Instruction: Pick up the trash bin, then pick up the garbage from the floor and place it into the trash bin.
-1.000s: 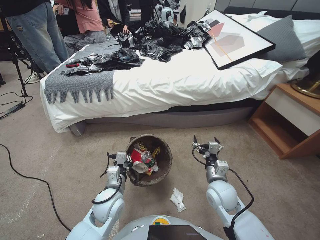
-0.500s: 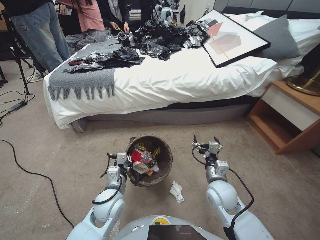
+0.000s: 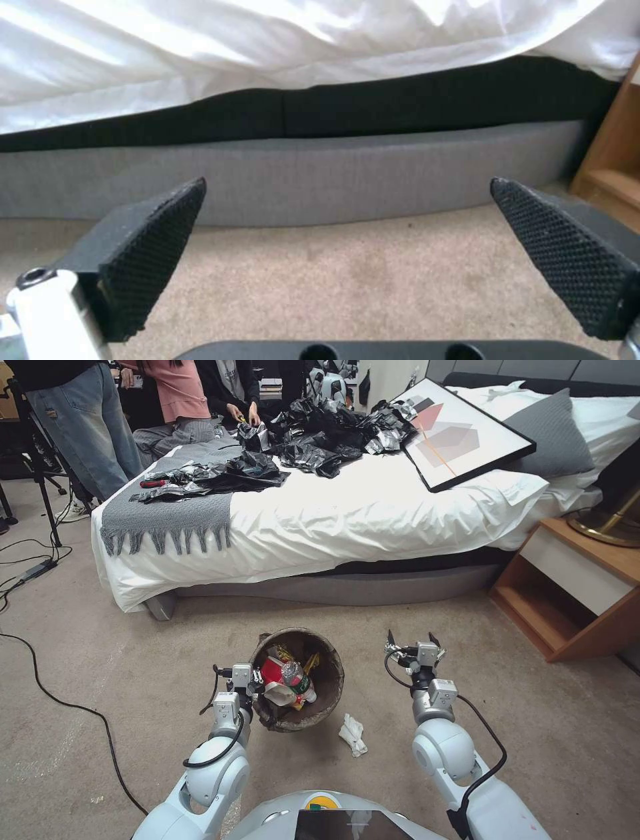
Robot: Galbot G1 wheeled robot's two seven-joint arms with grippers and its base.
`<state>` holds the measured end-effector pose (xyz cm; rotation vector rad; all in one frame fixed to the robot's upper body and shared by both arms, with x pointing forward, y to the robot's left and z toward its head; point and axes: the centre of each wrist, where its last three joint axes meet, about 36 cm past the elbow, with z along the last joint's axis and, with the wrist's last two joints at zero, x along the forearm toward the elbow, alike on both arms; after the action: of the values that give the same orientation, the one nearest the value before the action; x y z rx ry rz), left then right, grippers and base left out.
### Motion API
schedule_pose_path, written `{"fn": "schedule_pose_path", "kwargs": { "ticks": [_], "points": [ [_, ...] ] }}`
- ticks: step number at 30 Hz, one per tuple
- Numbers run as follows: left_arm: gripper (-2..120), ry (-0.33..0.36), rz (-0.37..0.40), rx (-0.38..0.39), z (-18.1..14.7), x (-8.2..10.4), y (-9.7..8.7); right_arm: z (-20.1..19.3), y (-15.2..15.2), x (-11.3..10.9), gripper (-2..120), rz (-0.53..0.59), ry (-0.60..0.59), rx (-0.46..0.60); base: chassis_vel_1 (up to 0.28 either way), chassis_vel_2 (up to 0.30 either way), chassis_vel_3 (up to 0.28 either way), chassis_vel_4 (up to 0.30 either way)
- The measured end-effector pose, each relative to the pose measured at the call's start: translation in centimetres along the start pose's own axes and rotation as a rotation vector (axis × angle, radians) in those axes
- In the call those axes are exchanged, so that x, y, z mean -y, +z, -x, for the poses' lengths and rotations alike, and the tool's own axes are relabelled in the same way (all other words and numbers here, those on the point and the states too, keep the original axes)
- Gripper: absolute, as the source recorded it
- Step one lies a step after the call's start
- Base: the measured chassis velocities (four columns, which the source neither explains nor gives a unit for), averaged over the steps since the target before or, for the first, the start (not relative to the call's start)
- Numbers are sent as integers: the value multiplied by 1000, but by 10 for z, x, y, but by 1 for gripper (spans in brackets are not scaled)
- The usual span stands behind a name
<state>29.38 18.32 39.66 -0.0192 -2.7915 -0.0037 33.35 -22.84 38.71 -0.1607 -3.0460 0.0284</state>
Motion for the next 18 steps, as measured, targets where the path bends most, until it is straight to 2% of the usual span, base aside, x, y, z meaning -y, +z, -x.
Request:
{"fn": "schedule_pose_path", "kwargs": {
  "ticks": [8, 13, 18],
  "points": [
    [0, -18, 4, 7, -1, -6, -2, 13, -2, 24, 100, -11, -78, -60, 0, 0, 0, 0],
    [0, -32, 9, 11, -3, -13, -3, 25, 10, 48, 100, -61, -180, -118, 0, 0, 0, 0],
    [0, -33, 10, 10, -4, -13, -3, 31, 16, 59, 100, -84, -251, -157, 0, 0, 0, 0]
  ]
}}
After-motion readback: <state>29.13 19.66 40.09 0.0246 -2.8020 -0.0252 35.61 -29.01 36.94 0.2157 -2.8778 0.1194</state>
